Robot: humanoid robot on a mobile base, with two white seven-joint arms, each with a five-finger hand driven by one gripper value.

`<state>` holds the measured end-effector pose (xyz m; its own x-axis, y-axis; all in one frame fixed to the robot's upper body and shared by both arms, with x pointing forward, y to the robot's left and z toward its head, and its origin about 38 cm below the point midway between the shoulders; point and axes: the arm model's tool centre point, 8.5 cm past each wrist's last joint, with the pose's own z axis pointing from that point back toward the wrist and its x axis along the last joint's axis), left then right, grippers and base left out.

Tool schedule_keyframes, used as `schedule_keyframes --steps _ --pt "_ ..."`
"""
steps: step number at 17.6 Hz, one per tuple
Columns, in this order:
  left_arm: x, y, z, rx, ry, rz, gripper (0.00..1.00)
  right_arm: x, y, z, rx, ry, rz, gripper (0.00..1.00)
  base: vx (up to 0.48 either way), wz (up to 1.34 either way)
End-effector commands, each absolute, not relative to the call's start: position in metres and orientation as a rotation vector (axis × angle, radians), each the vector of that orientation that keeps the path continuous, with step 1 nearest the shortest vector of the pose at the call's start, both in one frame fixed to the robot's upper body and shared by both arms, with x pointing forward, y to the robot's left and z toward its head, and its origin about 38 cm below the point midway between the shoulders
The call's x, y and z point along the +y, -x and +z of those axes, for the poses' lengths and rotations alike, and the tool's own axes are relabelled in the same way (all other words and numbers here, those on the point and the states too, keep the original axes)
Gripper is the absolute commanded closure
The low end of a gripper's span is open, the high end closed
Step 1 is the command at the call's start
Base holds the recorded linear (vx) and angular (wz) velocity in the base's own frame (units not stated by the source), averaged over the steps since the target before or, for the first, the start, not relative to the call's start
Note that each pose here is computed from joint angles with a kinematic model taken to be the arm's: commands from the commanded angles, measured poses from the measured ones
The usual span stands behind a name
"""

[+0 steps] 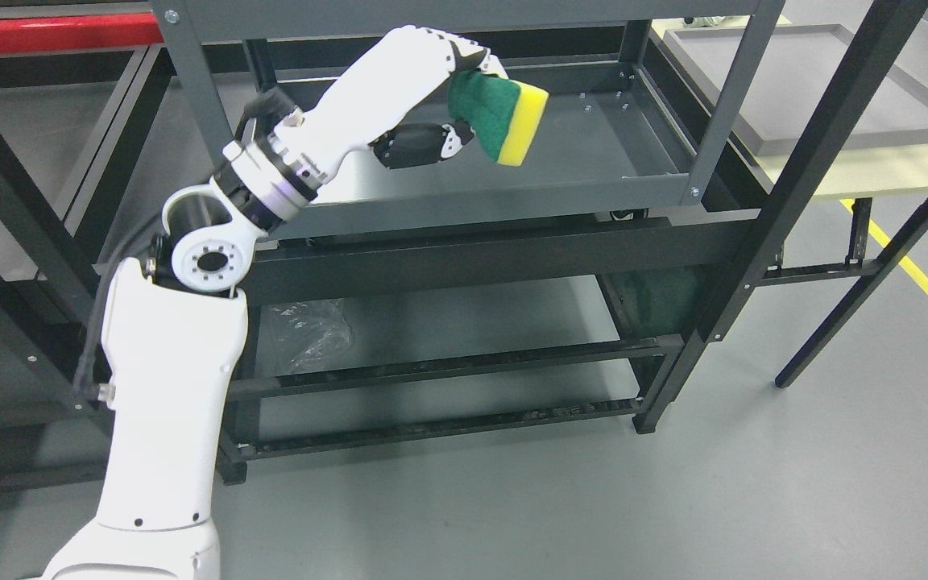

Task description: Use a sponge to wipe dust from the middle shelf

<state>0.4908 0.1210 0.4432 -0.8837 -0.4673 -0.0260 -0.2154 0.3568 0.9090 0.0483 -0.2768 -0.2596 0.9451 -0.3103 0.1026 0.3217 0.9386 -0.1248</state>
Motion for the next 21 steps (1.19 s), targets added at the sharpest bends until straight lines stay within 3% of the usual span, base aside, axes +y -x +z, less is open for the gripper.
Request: schedule_keyframes --steps 1,5,13,21 --pt "0.114 -0.489 0.504 -2.267 -0.869 -1.734 1.0 -0.287 -0.046 -0.259 -0.027 0.152 -0.324 0.0 0.041 -0.06" --pt "0.113 -0.489 0.517 -2.146 -0.992 -1.837 1.0 -0.287 -0.047 -0.259 -0.03 0.152 -0.324 0.0 0.053 -0.1" --pt "0.199 -0.5 0.507 -1.943 -1.154 -1.825 0.99 -0.287 -0.046 -0.259 -0.029 0.152 -0.324 0.0 0.079 -0.09" --pt "0.231 -0.499 0.519 -1.854 -1.24 -1.841 0.99 -0.287 -0.046 -0.259 -0.029 0.152 -0.324 0.0 0.08 0.04"
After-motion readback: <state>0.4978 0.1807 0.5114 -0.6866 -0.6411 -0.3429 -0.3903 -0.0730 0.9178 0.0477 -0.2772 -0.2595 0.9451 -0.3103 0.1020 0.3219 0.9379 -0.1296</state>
